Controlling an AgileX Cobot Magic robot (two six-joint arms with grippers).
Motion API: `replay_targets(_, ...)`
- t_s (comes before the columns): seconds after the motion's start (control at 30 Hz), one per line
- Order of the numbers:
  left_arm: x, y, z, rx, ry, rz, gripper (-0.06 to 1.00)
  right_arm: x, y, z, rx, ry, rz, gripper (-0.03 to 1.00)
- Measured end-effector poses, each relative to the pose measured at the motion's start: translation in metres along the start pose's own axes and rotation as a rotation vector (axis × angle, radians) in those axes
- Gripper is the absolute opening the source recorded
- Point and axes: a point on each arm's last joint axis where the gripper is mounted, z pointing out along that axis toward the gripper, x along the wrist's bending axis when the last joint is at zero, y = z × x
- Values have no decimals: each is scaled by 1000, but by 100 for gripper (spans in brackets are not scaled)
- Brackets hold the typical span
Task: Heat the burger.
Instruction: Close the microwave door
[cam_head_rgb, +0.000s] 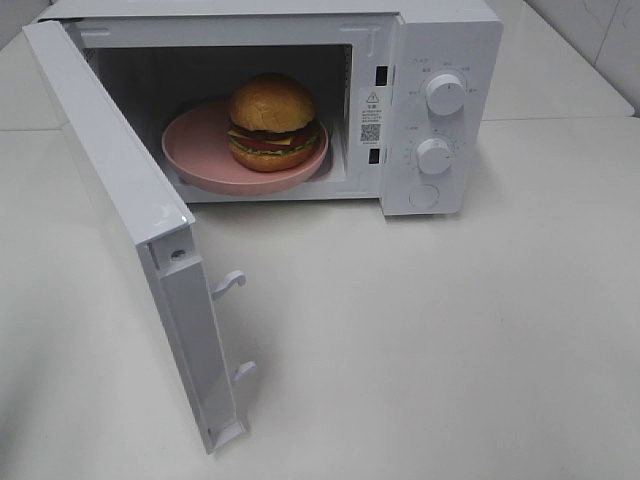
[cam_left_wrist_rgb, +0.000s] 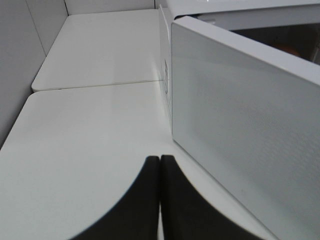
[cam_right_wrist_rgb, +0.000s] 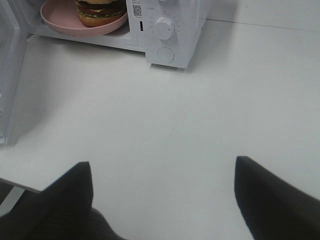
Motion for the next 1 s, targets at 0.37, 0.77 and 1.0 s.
replay_targets(0.37,12,6,97,2,65,-61,0,0,0,0,0,0,0,74)
replay_targets(0.77,-3,-13,167,51,0,78,0,0,0,0,0,0,0,74)
replay_targets(1.0,-21,-23,207,53,-76,160,0,0,0,0,0,0,0,74)
